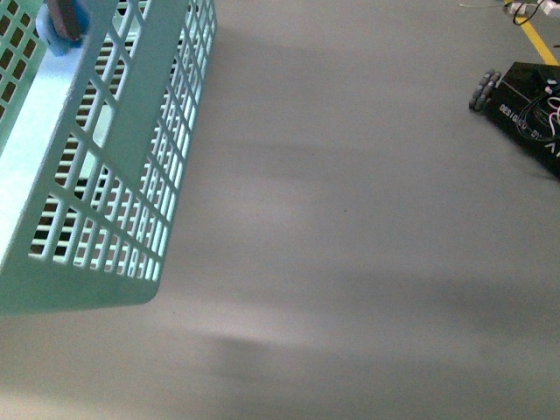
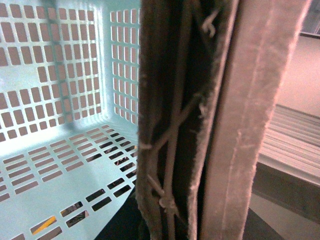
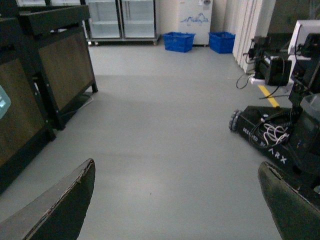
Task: Pick mango and avocado into basket
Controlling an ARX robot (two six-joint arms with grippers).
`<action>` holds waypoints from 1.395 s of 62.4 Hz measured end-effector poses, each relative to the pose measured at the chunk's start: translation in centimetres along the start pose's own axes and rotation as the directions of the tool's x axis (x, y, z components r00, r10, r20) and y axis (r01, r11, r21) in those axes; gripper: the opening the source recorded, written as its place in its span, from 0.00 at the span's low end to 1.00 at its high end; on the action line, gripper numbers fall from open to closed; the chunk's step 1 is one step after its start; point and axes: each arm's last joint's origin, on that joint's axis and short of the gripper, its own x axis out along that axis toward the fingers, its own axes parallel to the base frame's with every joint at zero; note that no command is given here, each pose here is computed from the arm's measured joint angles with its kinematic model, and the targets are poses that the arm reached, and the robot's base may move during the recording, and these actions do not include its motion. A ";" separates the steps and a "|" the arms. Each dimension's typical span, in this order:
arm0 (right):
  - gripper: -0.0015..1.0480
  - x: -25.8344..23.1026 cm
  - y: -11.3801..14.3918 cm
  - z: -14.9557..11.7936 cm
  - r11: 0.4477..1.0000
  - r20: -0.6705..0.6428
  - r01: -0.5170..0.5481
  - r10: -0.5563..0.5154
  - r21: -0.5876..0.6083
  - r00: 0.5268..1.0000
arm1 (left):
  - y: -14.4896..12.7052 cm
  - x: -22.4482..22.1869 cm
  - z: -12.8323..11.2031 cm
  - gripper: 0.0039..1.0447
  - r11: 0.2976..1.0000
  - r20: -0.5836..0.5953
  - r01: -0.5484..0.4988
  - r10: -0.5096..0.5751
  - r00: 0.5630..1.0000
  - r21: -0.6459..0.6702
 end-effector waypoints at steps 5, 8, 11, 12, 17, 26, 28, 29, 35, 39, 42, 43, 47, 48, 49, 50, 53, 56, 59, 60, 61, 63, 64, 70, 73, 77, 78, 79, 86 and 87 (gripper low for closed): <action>0.92 0.0 0.0 0.0 1.000 0.000 0.000 0.000 0.000 1.000 | 0.0 0.0 0.0 0.16 1.000 0.000 0.000 0.000 1.000 0.000; 0.92 0.0 0.0 0.0 1.000 0.000 0.000 0.000 0.001 1.000 | 0.0 0.0 0.0 0.16 1.000 0.000 0.000 0.000 1.000 0.000; 0.92 0.0 0.0 0.0 1.000 0.000 0.000 0.000 0.000 1.000 | 0.0 0.0 0.0 0.16 1.000 0.000 0.000 0.000 1.000 0.000; 0.92 0.0 0.0 0.0 1.000 0.000 0.000 0.000 0.000 1.000 | 0.0 0.0 0.0 0.16 1.000 0.000 0.000 0.000 1.000 0.000; 0.92 0.0 0.0 0.0 1.000 0.000 0.000 0.000 0.000 1.000 | 0.0 0.0 0.0 0.16 1.000 0.000 0.001 -0.001 1.000 0.001; 0.92 0.0 0.0 0.0 1.000 0.000 0.000 0.000 0.001 1.000 | 0.0 0.0 0.0 0.16 1.000 0.000 0.000 0.000 1.000 0.000; 0.92 0.0 0.0 0.0 1.000 0.000 0.000 0.000 0.000 1.000 | 0.0 0.0 0.0 0.16 1.000 0.000 0.000 0.000 1.000 0.000; 0.92 0.0 0.0 0.0 1.000 0.000 0.000 0.000 0.000 1.000 | 0.0 0.0 0.0 0.16 1.000 0.000 0.000 0.000 1.000 0.000; 0.92 0.0 0.0 0.0 1.000 0.000 0.000 0.000 0.000 1.000 | 0.0 0.0 0.0 0.16 1.000 0.000 0.001 -0.001 1.000 0.001; 0.92 0.0 0.0 0.0 1.000 0.000 0.000 0.000 0.001 1.000 | 0.0 0.0 0.0 0.16 1.000 0.000 0.001 -0.001 1.000 0.001; 0.92 0.0 0.0 0.0 1.000 0.000 0.000 0.000 0.000 1.000 | 0.0 0.0 0.0 0.16 1.000 0.000 0.001 -0.001 1.000 0.000; 0.92 0.0 0.0 0.0 1.000 0.000 0.000 0.000 0.001 1.000 | 0.0 0.0 0.0 0.16 1.000 0.000 0.001 -0.001 1.000 0.001; 0.92 0.0 0.0 0.0 1.000 0.000 0.000 0.000 0.000 1.000 | 0.0 0.0 0.0 0.16 1.000 0.000 0.001 -0.001 1.000 0.001; 0.92 0.0 0.0 0.0 1.000 0.000 0.000 0.000 0.000 1.000 | 0.0 0.0 0.0 0.16 1.000 0.000 0.002 -0.002 1.000 0.001; 0.92 0.0 0.0 0.0 1.000 0.000 0.000 0.000 0.001 1.000 | 0.0 0.0 0.0 0.16 1.000 0.000 0.001 -0.001 1.000 0.001; 0.92 0.0 0.0 0.0 1.000 0.000 0.000 0.000 0.000 1.000 | 0.0 0.0 0.0 0.16 1.000 0.000 0.001 -0.001 1.000 0.000; 0.92 0.0 0.0 0.0 1.000 0.000 0.000 0.000 0.001 1.000 | 0.0 0.0 0.0 0.16 1.000 0.000 0.001 -0.001 1.000 0.001; 0.92 0.0 0.0 0.0 1.000 0.000 0.000 0.000 0.000 1.000 | -0.1 0.0 0.0 0.16 1.000 0.000 0.002 -0.002 1.000 0.001; 0.92 0.0 0.0 0.0 1.000 0.000 0.000 0.000 0.000 1.000 | 0.0 0.0 0.0 0.16 1.000 0.000 0.002 -0.002 1.000 0.001; 0.92 0.0 0.0 0.0 1.000 0.000 0.000 0.000 0.000 1.000 | 0.0 0.0 0.0 0.16 1.000 0.000 0.001 -0.001 1.000 0.001; 0.92 0.0 0.0 0.0 1.000 0.000 0.000 0.000 0.001 1.000 | 0.0 0.0 0.0 0.16 1.000 0.000 0.001 -0.001 1.000 0.000; 0.92 0.0 0.0 0.0 1.000 0.000 0.000 0.000 0.000 1.000 | 0.0 0.0 0.0 0.16 1.000 0.000 0.001 -0.001 1.000 0.000; 0.92 0.0 0.0 0.0 1.000 0.000 0.000 0.000 0.000 1.000 | 0.0 0.0 0.0 0.16 1.000 0.000 0.001 -0.001 1.000 0.000; 0.92 0.0 0.0 0.0 1.000 0.000 0.000 0.000 0.000 1.000 | -0.1 0.0 0.0 0.16 1.000 0.000 0.002 -0.002 1.000 0.000; 0.92 0.0 0.0 0.0 1.000 0.000 0.000 0.000 0.000 1.000 | -0.1 0.0 0.0 0.16 1.000 0.000 0.003 -0.003 1.000 0.001; 0.92 0.0 0.0 0.0 1.000 0.000 0.000 0.000 0.001 1.000 | -0.1 0.0 0.0 0.16 1.000 0.000 0.003 -0.003 1.000 0.001; 0.92 0.0 0.0 0.0 1.000 0.000 0.001 -0.001 0.001 1.000 | -0.1 0.0 0.0 0.16 1.000 0.000 0.003 -0.003 1.000 0.000; 0.92 0.0 0.0 0.0 1.000 0.001 0.000 0.000 0.000 1.000 | -0.1 0.0 0.0 0.16 1.000 0.000 0.003 -0.003 1.000 0.001; 0.92 0.0 0.0 0.0 1.000 0.000 0.000 0.000 0.000 1.000 | -0.1 0.0 0.0 0.16 1.000 0.000 0.003 -0.003 1.000 0.001; 0.92 0.0 0.0 0.0 1.000 0.000 0.000 0.000 0.000 1.000 | -0.1 0.0 0.0 0.16 1.000 0.000 0.003 -0.003 1.000 0.001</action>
